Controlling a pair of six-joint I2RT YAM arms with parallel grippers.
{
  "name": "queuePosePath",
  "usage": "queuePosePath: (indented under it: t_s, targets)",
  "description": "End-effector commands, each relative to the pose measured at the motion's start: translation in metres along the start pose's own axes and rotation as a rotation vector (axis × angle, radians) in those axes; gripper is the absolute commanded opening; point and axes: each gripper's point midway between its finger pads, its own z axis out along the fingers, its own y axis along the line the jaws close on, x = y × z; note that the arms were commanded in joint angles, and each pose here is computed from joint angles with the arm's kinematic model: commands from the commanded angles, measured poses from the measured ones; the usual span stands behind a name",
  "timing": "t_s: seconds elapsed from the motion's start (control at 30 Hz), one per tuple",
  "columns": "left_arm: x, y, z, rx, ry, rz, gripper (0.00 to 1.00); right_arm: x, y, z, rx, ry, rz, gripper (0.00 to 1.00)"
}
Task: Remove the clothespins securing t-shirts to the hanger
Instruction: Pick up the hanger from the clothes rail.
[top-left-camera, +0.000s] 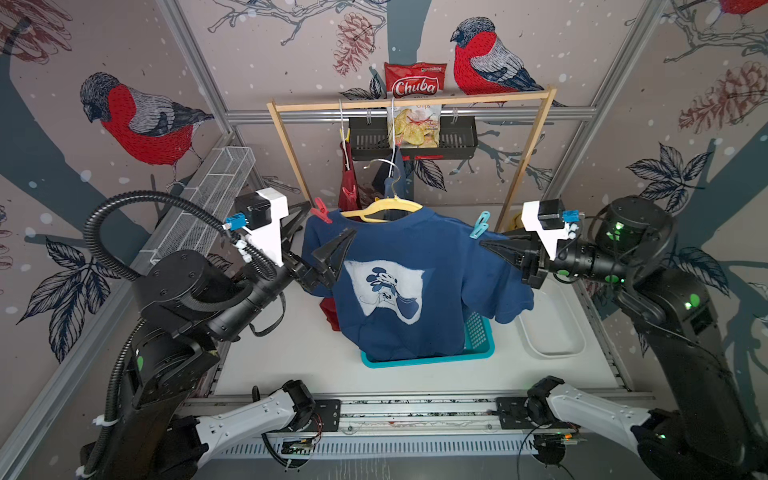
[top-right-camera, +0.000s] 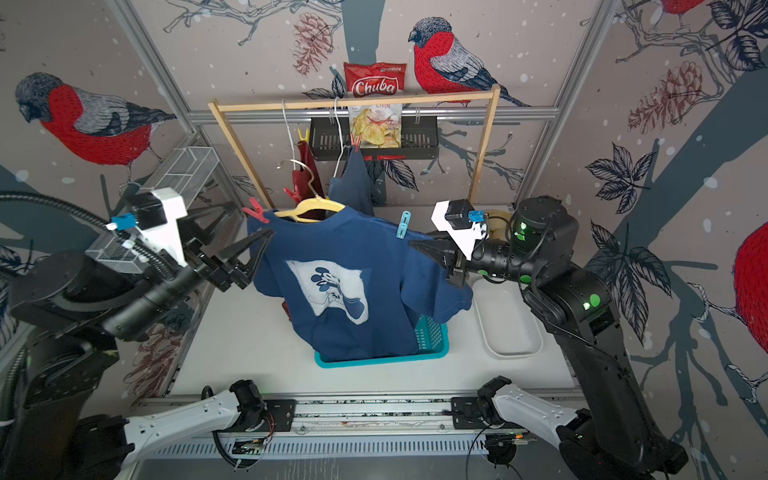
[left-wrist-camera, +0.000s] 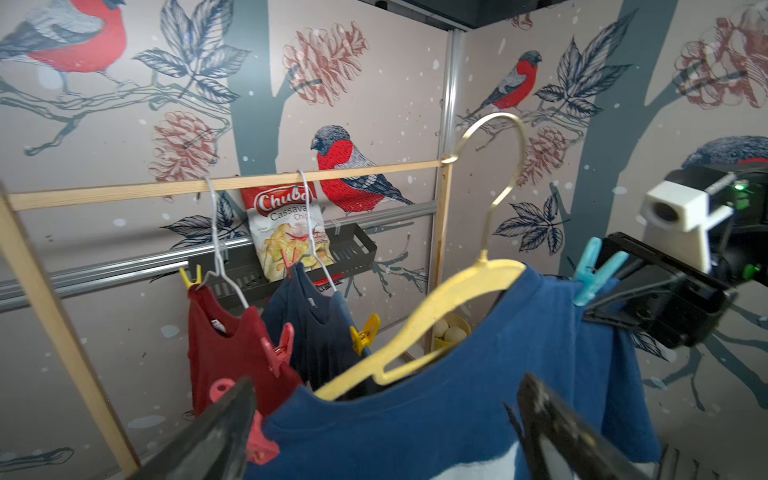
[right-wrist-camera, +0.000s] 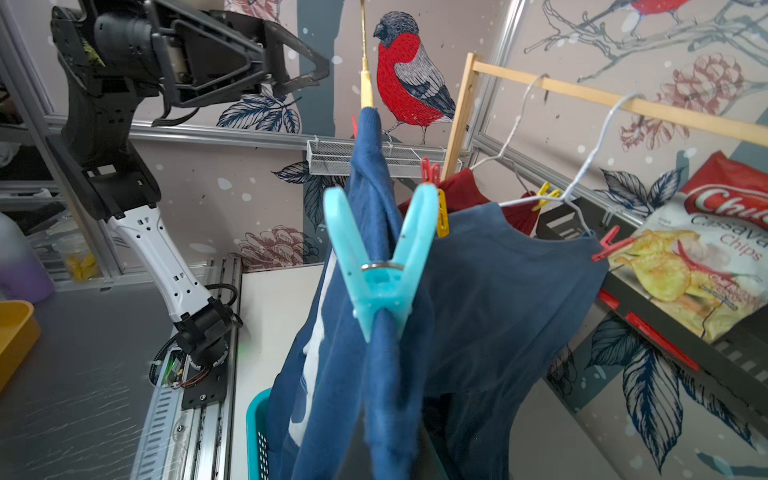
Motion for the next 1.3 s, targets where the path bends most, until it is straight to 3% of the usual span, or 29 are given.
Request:
queuePosePath:
  t_s: [0.0,0.43,0.5,0.77,1.1,1.27]
  targets:
    - [-0.002,-0.022,0.006,0.121,-0.018,0.053,0.93,-0.024,0.012,-0.012,-0.134,-0.147,-0.018,0.0]
    - [0.007,-0.05,0.036,0.261,-0.004,0.085,0.75,0.024,-0.004,-0.008,-0.131,-0.119,0.066,0.0]
    - [0.011,-0.053,0.044,0.27,0.001,0.087,0.66,0.029,-0.003,-0.006,-0.138,-0.113,0.061,0.0]
    - [0.02,-0.042,0.079,0.175,-0.02,0.017,0.68,0.063,-0.009,0.003,-0.072,-0.068,0.031,0.0]
    - [0.044,-0.03,0.092,0.09,0.002,-0.011,0.63,0.082,-0.005,0.012,-0.091,-0.042,0.061,0.0]
    - [0.047,-0.028,0.099,0.076,-0.027,-0.1,0.55,0.09,-0.005,0.019,-0.06,-0.028,0.036,0.0]
